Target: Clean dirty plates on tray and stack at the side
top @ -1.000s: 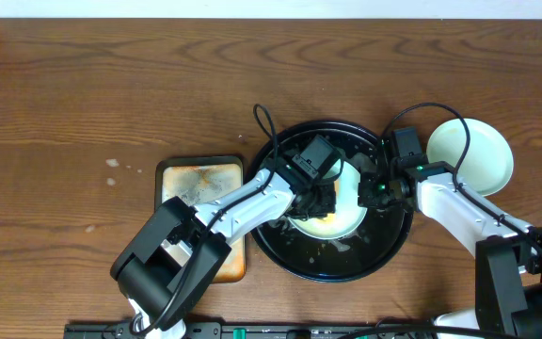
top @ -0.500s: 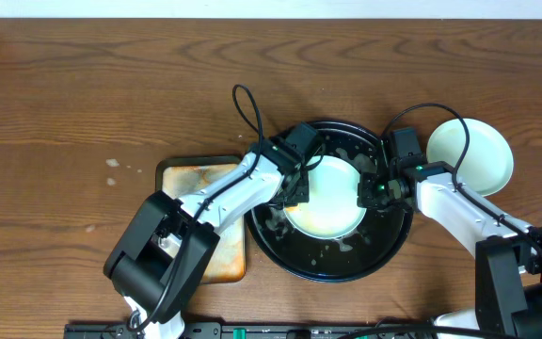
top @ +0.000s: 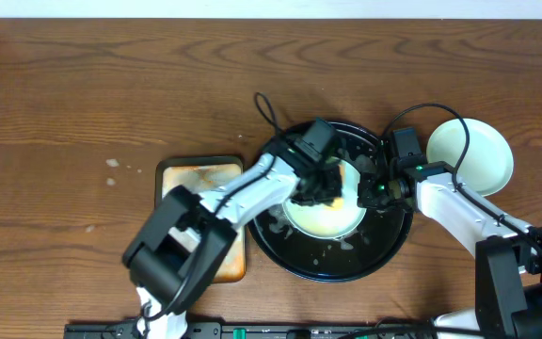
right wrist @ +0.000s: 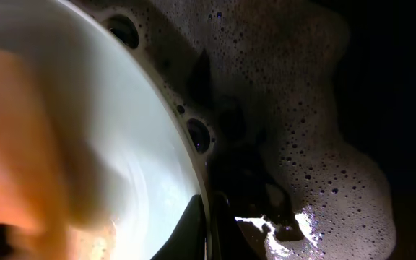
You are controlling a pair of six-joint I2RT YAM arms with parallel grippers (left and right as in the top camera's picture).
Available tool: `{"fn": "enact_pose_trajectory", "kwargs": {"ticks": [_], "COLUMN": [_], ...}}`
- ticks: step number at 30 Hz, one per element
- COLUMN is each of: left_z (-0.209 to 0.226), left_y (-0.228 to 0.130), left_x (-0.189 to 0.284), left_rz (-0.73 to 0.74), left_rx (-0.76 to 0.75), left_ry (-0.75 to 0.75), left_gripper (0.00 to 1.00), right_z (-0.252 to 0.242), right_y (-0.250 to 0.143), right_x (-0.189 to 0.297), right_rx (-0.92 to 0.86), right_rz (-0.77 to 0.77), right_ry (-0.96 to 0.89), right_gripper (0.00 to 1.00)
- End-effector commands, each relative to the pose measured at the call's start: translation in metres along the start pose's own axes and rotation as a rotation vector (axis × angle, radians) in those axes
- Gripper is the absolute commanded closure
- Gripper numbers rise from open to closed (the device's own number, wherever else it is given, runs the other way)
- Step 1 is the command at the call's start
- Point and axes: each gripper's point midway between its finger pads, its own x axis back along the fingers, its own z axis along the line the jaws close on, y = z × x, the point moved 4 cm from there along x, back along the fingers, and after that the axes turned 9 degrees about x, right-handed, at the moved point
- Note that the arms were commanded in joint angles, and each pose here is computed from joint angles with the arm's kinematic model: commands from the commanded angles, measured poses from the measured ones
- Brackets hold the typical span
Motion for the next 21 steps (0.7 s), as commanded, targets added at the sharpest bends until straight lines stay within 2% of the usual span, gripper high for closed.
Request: {"fn": "enact_pose_trajectory", "kwargs": {"ticks": [1,7,16,21], "left_z": [-0.004,0.019,0.095,0.106], "left_y": [-0.007,-0.015,0.002,0.018], "left_x": [-0.024,-0.039,-0.006,0.011], "left_rz": [0.050,0.142,0.156,0.144], "left_rx": [0.052,0.115,0.290,0.327], "left_ry": [-0.014,0.048,0.313,0.317], "left_gripper": [0.91,0.91,0.92,0.92], "right_z": [-0.021,-0.021,-0.021,-0.021], "right_y": [-0.015,-0.015,-0.014,-0.014], "right_x": [-0.011,-0.011,-0.011,-0.011], "right_rx": [-0.025,-0.025,-0.025,-0.024], "right_rz": [0.053,0.053,0.050,0.049], "right_ry": [-0.122,-0.122,-0.122,-0.122], "right_gripper": [0.99,0.99,0.99,0.99]}}
